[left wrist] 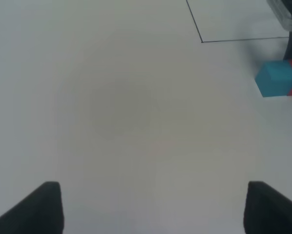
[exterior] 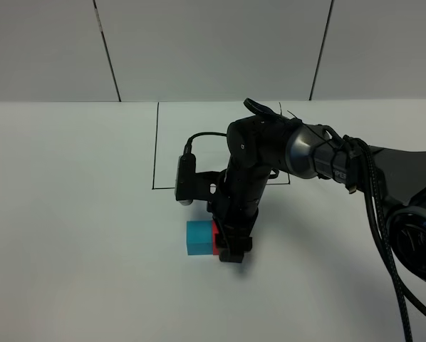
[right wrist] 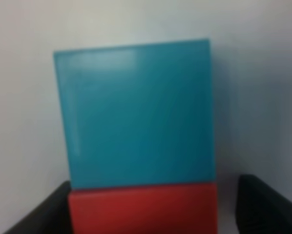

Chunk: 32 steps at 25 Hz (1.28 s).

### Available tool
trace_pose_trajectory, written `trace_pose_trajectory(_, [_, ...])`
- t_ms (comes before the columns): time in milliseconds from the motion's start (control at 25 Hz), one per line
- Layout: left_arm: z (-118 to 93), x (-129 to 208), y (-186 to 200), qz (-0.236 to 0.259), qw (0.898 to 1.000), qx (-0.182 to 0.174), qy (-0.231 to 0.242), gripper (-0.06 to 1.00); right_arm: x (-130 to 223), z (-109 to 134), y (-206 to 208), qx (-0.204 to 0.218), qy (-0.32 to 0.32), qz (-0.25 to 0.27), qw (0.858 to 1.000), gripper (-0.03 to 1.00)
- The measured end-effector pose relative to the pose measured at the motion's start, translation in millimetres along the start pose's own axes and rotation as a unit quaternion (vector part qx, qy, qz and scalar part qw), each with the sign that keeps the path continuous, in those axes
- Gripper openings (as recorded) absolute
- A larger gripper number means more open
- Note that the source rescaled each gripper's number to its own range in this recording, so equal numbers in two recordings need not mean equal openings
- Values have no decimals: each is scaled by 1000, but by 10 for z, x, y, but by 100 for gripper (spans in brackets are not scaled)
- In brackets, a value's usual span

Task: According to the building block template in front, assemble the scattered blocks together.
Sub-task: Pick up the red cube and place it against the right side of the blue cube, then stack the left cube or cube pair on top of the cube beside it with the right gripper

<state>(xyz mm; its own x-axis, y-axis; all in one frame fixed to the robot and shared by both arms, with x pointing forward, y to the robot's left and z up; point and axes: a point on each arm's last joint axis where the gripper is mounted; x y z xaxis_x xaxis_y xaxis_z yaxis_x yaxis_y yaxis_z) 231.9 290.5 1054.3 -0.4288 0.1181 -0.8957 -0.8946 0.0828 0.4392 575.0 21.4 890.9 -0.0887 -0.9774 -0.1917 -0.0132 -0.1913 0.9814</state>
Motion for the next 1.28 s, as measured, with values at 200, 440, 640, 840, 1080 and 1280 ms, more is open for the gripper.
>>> trace_pose_trajectory(200, [0,0,0,0,1000,0,0,100,49,26,66,-9,-11,21,1000,47])
trace_pose_trajectory(440, [0,0,0,0,1000,0,0,100,48,33,347,12,-20,24,999,47])
trace_pose_trajectory(640, [0,0,0,0,1000,0,0,100,91,10,585,43,-44,36,997,47])
trace_pose_trajectory(840, [0,0,0,0,1000,0,0,100,230,-126,974,76,-101,9,992,47])
trace_pose_trajectory(1080, [0,0,0,0,1000,0,0,100,548,-306,1604,126,-175,-37,976,47])
trace_pose_trajectory(1280, [0,0,0,0,1000,0,0,100,858,-347,2192,174,-226,-79,955,47])
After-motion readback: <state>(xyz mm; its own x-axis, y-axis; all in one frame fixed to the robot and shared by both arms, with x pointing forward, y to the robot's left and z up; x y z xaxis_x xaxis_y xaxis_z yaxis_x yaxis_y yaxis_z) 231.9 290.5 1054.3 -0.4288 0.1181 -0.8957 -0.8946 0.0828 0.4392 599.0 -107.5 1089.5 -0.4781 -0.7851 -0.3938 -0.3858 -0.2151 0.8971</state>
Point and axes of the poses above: a point on each arm's last joint axis where the gripper is mounted, y pointing back along that axis away from the gripper, z along the wrist's bending axis when the last joint is at zero, x = y × z, and after that the axes turned 6 degrees about -y, right-handed
